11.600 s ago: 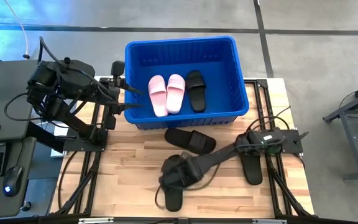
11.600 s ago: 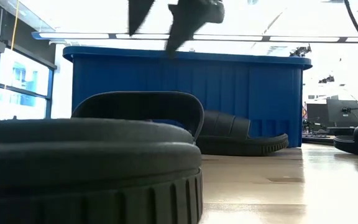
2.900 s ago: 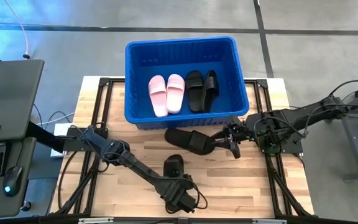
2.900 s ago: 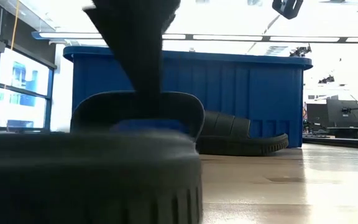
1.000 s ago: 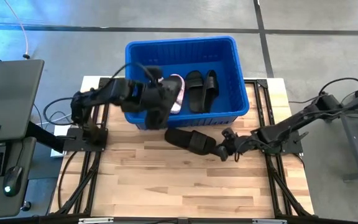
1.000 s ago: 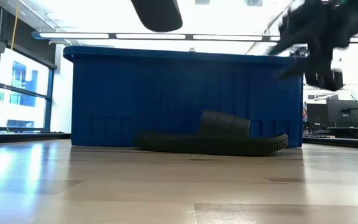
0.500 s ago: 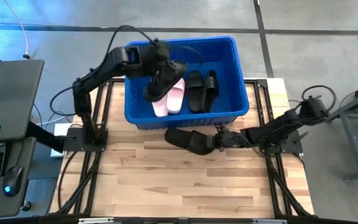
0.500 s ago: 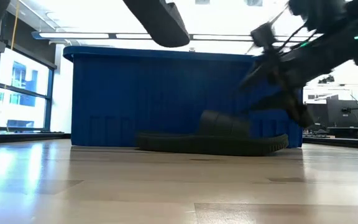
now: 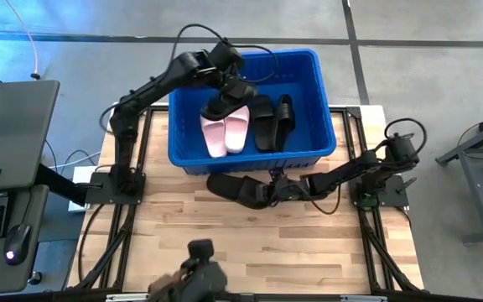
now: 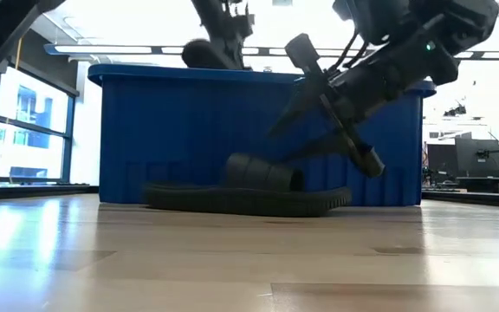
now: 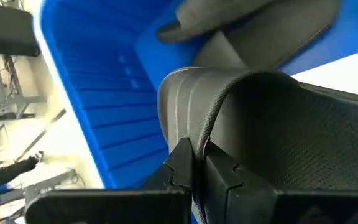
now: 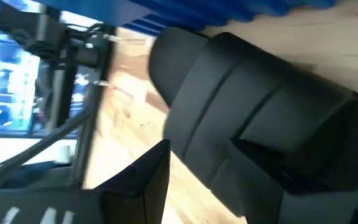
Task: Pick and place slides into bin
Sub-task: Put the black slide into the blue container
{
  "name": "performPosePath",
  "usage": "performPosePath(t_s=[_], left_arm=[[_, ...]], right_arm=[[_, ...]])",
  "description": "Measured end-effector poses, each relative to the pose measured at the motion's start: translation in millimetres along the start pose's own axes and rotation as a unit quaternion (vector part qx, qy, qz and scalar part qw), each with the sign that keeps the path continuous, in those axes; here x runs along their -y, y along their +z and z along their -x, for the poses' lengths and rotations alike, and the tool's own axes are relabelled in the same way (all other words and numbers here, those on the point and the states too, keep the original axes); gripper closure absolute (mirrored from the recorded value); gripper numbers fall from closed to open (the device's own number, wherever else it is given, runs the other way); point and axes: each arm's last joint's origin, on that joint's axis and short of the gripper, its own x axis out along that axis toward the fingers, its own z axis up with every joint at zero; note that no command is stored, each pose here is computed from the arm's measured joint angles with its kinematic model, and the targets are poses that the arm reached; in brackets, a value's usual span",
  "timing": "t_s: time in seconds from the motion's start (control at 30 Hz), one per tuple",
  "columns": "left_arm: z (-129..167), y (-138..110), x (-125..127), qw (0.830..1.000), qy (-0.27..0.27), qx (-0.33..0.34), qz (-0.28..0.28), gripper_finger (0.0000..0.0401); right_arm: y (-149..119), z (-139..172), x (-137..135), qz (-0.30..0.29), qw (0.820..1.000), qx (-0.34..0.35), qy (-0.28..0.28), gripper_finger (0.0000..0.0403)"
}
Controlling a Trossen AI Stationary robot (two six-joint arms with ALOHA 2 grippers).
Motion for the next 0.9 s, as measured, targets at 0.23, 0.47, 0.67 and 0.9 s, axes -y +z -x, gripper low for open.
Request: performPosePath(t_s=[0.23,0.47,0.67,0.9], left_arm=[[-71,-38,0,0.999,0.033,0.001,-0.029,0.0401],[-116,-82,5,0.995,0.086,0.059,-0.009,0.0394],[-143,-113,30,0.997,0.063,0.036,-0.018,0.0389],[-157,-125,53,0.998,0.027,-0.01,-0.048,0.0387]], right_arm=[[-15,6,-10,-0.006,0.999,0.007,-0.036,0.0247],[-24,9,-24,-0.017,0.999,0.028,-0.017,0.0247],[-27,11,-30,-0.035,0.999,0.03,-0.008,0.0247],[-27,11,-29,-0.049,0.998,0.029,-0.009,0.0247]])
